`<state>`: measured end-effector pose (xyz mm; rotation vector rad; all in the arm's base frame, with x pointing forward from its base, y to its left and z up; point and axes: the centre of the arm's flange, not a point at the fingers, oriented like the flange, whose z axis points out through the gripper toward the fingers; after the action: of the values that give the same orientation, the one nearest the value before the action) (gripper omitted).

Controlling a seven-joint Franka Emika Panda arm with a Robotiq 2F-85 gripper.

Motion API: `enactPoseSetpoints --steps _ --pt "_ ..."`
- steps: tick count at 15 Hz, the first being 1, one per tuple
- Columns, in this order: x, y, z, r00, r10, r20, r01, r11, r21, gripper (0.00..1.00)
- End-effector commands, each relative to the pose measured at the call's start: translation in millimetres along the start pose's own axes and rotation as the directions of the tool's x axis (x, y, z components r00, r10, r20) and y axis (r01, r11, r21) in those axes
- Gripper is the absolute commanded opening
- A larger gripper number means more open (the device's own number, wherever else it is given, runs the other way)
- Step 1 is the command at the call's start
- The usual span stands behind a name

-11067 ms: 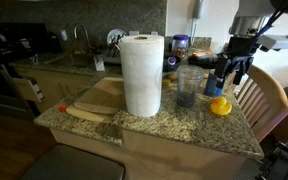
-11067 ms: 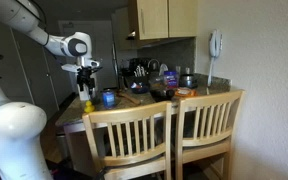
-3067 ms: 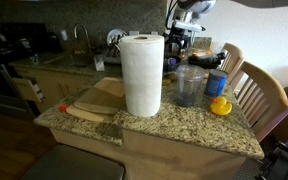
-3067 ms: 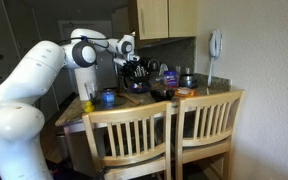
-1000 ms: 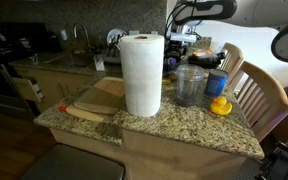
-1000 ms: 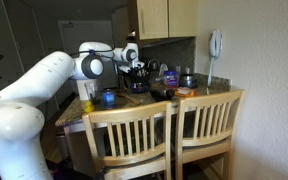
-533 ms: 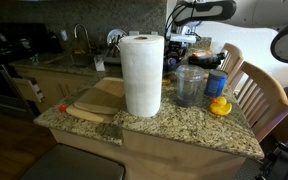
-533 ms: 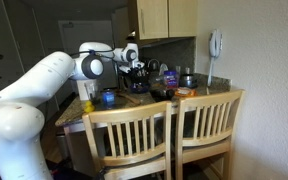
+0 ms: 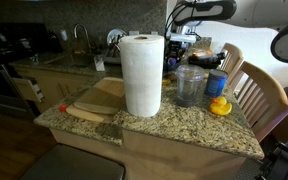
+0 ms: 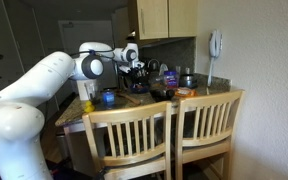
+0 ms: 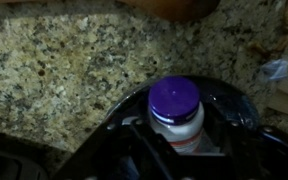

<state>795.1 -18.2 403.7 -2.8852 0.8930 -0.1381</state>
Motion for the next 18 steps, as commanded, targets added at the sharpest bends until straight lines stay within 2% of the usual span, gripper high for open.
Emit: enactPoseSetpoints --steps 1,3,7,10,13,18 --pt "1 -1 -3 1.0 0.026 -0.011 -0.026 0.999 0.033 0.31" --pt "1 -7 -16 0.995 0.055 -0.08 -0.05 0.997 0.059 0.31" --pt "0 -22 -64 0.965 0.111 -0.236 -0.075 0.985 0.156 0.31" --pt "-7 -29 -117 0.962 0.146 -0.229 -0.097 0.972 0.214 0.31" --pt "-15 -31 -170 0.961 0.185 -0.204 -0.138 0.965 0.223 0.31" --pt "-51 -19 -242 0.983 0.174 -0.052 -0.169 0.982 0.081 0.31"
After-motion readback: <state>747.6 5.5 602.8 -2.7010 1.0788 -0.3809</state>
